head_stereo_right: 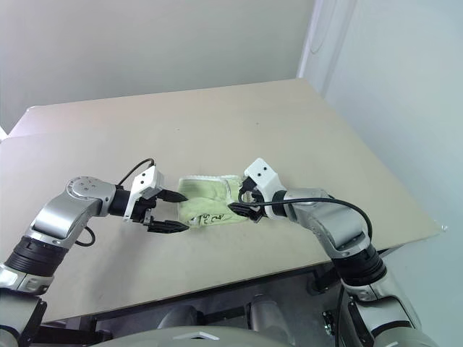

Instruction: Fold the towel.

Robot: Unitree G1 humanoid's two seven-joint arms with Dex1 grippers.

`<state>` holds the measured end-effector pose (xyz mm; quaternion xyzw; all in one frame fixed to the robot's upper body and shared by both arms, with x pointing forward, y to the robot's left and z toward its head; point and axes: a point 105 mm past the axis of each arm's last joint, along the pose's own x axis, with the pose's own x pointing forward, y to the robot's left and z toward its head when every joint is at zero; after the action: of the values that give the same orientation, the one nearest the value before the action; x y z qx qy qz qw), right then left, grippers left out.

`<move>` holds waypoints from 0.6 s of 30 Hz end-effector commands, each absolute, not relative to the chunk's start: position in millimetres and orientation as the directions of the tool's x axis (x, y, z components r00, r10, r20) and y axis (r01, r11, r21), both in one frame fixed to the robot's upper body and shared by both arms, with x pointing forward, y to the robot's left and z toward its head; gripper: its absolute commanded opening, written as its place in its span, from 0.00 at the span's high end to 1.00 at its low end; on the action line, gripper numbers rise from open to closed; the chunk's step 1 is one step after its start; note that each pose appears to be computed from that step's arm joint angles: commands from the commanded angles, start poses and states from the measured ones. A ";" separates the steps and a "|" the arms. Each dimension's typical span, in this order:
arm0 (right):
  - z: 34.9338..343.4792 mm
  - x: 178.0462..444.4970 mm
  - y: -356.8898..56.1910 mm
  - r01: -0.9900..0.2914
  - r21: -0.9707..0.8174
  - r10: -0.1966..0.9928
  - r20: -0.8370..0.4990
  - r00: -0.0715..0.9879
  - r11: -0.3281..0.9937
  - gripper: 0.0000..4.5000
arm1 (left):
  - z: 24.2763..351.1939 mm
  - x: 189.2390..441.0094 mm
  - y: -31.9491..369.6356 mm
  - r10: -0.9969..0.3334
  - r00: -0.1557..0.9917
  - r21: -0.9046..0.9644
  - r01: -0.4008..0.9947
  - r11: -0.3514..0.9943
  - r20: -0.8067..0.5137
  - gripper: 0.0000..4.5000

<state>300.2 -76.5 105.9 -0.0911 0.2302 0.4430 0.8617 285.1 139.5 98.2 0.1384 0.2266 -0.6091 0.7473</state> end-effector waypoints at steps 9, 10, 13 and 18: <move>140.6 341.3 -55.7 -0.737 0.199 0.758 -0.278 0.590 0.646 0.14 | 119.5 291.9 128.8 -0.852 0.192 -0.005 0.975 0.222 -0.487 0.01; 136.0 343.4 -54.5 -0.731 0.202 0.753 -0.286 0.592 0.652 0.14 | 120.9 291.4 128.5 -0.853 0.193 -0.005 0.975 0.223 -0.485 0.01; 123.4 344.5 -51.4 -0.730 0.199 0.748 -0.315 0.584 0.654 0.14 | 124.9 290.1 128.5 -0.855 0.198 -0.006 0.973 0.229 -0.479 0.01; 106.7 341.7 -46.6 -0.742 0.187 0.749 -0.351 0.562 0.644 0.14 | 131.4 291.1 133.7 -0.854 0.224 -0.008 0.966 0.258 -0.469 0.01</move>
<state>341.7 -51.8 101.5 0.0133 0.2198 0.4117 0.8843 287.6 130.8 113.9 0.1324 0.2199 -0.5987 0.7587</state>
